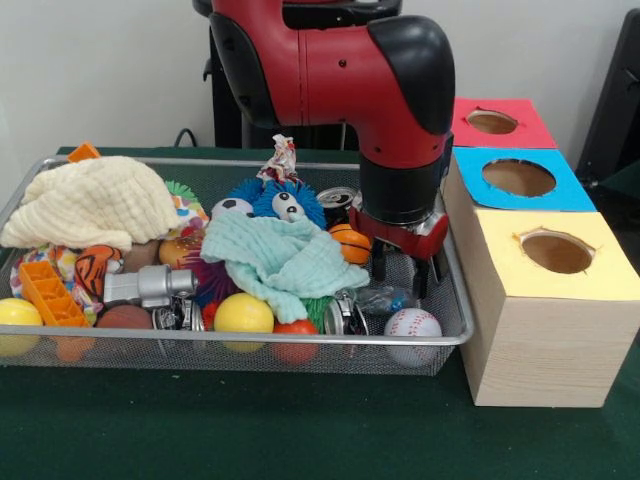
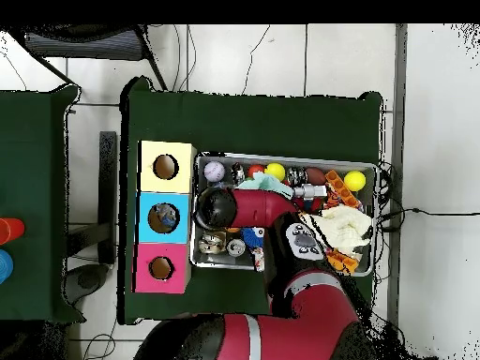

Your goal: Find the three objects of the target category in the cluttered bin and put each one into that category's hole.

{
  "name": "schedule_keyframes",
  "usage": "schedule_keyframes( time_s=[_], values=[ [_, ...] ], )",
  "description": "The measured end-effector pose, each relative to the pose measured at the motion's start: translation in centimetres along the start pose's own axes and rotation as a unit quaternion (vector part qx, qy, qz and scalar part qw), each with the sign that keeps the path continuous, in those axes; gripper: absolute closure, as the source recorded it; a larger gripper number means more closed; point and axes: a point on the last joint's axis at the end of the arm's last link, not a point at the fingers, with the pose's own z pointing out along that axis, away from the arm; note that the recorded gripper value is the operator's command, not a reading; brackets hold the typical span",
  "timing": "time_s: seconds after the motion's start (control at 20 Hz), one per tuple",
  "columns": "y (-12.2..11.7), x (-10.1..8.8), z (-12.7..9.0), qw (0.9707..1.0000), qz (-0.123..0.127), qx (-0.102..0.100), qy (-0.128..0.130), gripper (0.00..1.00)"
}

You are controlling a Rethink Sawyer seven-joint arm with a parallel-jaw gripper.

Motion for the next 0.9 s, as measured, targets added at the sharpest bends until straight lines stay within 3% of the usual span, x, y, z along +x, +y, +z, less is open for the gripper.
schedule_keyframes(
  time_s=[0.4, 0.9],
  values=[
    [0.7, -1.0, -1.7, 0.9999, 0.0, -0.009, -0.015, 0.0],
    [2.2, -2.7, -1.2, 0.9986, 0.001, -0.035, -0.04, 0.0]
  ],
)
